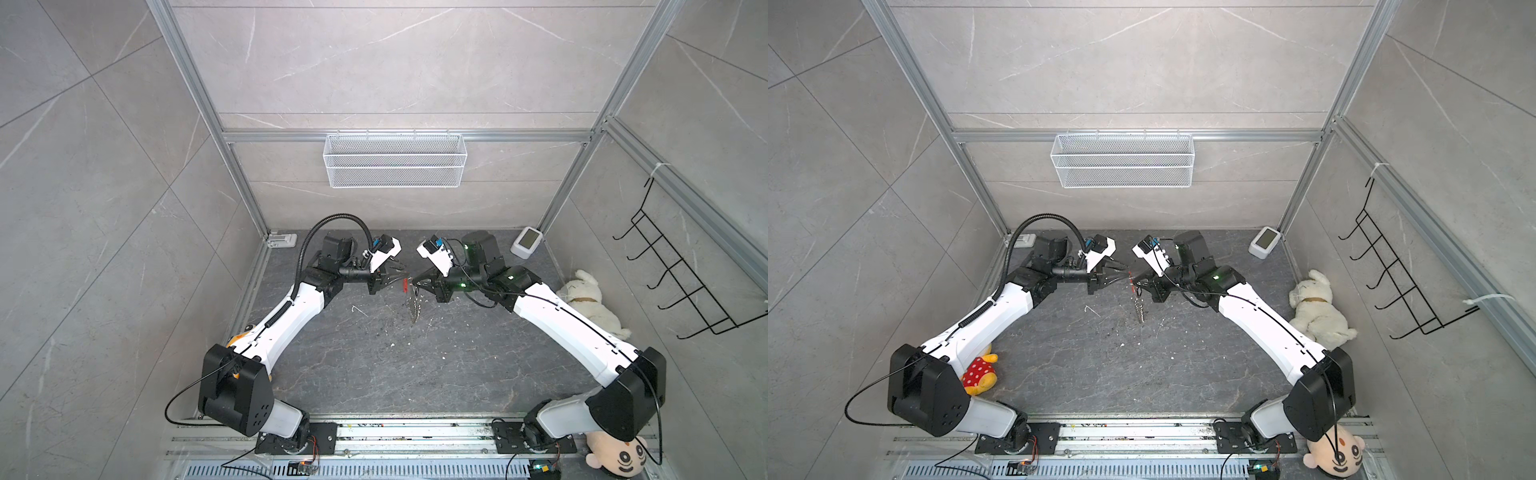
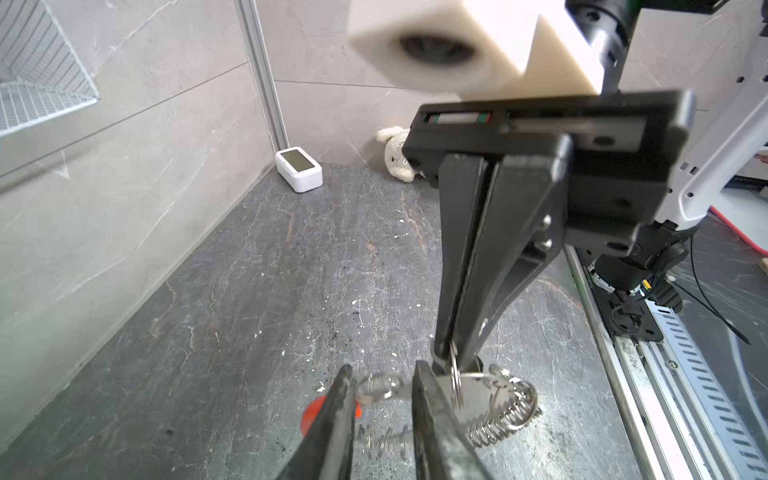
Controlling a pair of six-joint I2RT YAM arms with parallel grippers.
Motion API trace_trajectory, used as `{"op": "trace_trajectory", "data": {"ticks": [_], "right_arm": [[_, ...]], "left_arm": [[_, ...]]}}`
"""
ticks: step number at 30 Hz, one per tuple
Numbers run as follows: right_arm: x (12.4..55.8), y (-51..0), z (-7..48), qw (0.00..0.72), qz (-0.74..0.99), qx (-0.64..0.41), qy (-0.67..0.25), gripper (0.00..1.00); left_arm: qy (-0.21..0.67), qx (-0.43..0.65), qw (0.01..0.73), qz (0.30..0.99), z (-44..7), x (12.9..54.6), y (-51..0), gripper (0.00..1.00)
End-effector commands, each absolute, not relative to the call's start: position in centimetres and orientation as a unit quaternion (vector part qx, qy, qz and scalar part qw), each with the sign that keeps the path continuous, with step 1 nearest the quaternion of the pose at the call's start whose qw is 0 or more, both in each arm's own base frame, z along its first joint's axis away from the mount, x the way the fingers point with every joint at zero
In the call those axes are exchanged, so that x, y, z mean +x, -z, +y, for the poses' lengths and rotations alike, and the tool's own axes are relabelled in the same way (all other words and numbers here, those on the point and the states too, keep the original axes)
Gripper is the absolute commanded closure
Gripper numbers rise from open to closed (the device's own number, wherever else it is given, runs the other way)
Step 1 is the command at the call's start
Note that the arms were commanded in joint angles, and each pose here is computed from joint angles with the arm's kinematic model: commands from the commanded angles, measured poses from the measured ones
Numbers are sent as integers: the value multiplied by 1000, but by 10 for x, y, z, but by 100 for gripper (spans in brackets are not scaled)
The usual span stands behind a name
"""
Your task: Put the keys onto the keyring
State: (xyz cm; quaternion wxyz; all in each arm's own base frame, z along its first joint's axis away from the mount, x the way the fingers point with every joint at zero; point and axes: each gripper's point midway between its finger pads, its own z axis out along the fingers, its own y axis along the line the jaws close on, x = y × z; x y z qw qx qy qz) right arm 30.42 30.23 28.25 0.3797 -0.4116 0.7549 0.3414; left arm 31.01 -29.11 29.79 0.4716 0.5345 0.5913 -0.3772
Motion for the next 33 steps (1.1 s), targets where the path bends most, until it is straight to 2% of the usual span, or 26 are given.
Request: {"op": "trace_trajectory", "data": {"ticks": [1,4,9,20,26,33], "right_arm": [[309,-287,303,389,754,-424,-317,100],[311,-288,303,392,755,-423,-312,100],[316,-285,302,393,760,-422,-300,100],[314,-287,308,390,758,-425,-305,100],[311,-287,311,389,755,-429,-308,100],[310,-289,311,391,754,-432,-305,100]], "left_arm": [[393,554,448,581,-294,300,-292,74],[404,554,440,580,-295,298,-293,73],[401,558,436,581,-293,293,-292,64],[420,557,422,579,-298,290,-292,63],[430,557,408,581,-304,291,-287,71],[437,556,398,585,-306,293,-285,93]]}}
